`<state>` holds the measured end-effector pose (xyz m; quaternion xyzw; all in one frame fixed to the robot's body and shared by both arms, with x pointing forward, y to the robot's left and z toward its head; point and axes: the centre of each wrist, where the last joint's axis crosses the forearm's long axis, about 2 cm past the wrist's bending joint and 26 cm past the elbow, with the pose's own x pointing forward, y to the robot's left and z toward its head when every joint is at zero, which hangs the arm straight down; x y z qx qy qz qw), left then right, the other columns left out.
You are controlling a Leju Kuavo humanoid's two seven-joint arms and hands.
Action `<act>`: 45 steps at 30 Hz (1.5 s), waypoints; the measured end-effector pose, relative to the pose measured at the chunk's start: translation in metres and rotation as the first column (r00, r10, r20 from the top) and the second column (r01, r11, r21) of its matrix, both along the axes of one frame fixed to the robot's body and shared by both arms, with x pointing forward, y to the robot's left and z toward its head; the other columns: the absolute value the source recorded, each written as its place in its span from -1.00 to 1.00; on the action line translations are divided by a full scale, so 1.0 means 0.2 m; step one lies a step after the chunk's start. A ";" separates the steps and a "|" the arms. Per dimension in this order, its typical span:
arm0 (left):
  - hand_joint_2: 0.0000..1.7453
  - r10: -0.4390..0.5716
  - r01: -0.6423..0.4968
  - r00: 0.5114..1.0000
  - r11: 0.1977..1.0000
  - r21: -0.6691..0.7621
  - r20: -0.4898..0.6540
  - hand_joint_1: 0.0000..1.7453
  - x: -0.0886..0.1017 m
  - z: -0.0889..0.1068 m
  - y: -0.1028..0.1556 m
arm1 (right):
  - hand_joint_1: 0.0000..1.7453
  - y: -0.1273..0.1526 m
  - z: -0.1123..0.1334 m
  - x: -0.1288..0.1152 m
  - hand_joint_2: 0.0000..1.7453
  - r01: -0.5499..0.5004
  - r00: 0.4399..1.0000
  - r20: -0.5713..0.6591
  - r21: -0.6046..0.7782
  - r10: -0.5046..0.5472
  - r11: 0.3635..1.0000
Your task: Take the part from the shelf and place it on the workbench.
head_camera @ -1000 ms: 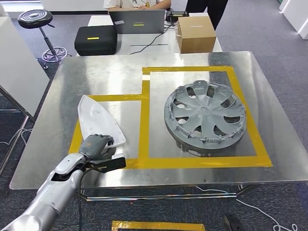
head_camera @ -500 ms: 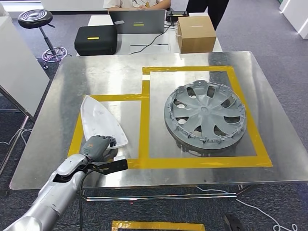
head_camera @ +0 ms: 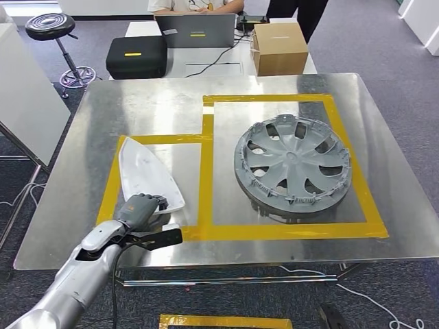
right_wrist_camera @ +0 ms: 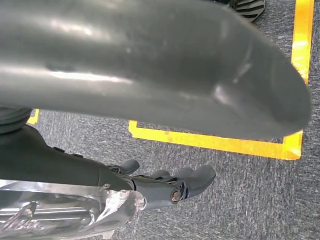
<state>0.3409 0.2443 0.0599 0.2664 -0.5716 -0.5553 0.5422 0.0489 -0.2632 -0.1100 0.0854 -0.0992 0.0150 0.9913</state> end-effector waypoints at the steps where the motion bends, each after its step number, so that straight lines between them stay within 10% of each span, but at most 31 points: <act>1: 1.00 -0.006 0.006 1.000 1.000 -0.005 -0.002 1.00 0.00 0.00 0.00 | -1.00 0.00 0.00 0.00 -1.00 -0.001 1.000 0.000 0.000 0.001 1.000; 3: 1.00 -0.022 0.022 1.000 0.999 -0.025 -0.018 1.00 -0.01 -0.01 0.01 | -1.00 0.00 0.00 0.00 -1.00 -0.005 1.000 -0.001 0.001 0.005 1.000; 7: 1.00 -0.057 0.053 0.997 0.996 -0.066 -0.051 -1.00 -0.01 -0.02 0.04 | -1.00 0.00 0.00 0.00 -1.00 -0.014 1.000 -0.001 0.003 0.014 1.000; 11: -1.00 -0.088 0.082 0.994 0.993 -0.089 -0.067 -1.00 -0.02 -0.03 0.05 | -1.00 0.00 0.00 0.00 -1.00 -0.021 1.000 0.001 0.003 0.021 1.000; 45: -1.00 -0.017 0.033 0.990 0.993 -0.114 0.139 -1.00 -0.14 0.02 0.02 | -1.00 0.02 0.00 0.00 -1.00 -0.027 1.000 -0.002 -0.006 0.027 1.000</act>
